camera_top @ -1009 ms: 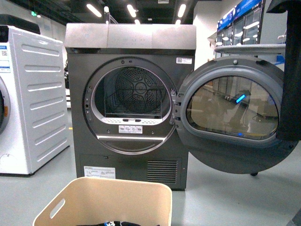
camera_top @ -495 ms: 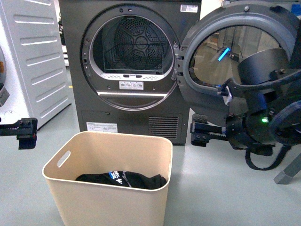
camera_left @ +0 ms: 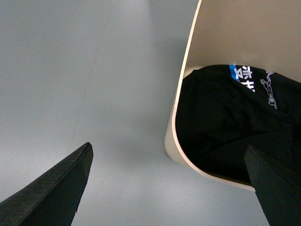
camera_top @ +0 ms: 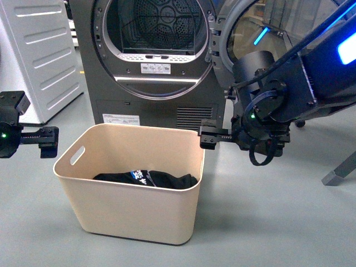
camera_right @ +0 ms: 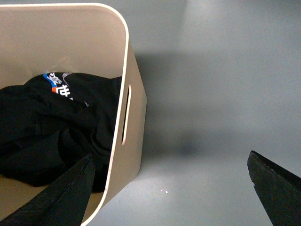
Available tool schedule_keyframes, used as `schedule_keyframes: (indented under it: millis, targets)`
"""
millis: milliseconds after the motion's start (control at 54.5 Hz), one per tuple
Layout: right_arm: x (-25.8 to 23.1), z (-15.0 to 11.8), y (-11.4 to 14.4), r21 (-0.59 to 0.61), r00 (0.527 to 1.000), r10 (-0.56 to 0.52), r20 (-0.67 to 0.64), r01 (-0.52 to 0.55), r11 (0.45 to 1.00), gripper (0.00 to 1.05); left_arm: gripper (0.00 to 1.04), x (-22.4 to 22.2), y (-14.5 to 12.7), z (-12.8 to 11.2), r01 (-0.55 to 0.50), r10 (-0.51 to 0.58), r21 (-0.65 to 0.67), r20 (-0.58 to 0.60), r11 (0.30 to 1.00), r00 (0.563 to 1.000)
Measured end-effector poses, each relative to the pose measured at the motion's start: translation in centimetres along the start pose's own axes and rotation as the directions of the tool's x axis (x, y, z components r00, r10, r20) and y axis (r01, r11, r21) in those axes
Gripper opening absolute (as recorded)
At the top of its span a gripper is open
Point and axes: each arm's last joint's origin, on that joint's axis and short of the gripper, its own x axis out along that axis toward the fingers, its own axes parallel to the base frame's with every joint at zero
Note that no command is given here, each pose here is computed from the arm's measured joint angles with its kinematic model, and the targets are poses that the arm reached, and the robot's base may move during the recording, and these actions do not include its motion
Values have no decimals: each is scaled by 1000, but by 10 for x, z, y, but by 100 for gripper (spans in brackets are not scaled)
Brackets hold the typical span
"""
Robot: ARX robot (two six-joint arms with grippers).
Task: Move hamper under clothes hanger
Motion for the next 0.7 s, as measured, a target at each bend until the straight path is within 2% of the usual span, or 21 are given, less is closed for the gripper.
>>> schedule_keyframes:
  millis: [238,403,697]
  targets:
    - [17,-7,14,-13,999,1,-39,-2,1000,97,98,14,9,0,-33,33,115,-2,993,999]
    - [29,-9,28,-6,999,13,-48,-13,1000,97,98,23,21,5,-55,53,127,22,990,998]
    - [48,-13,43,-35,996,-10,-85,7,999,97,98,48,9,-1,-36,31,138,36,990,999]
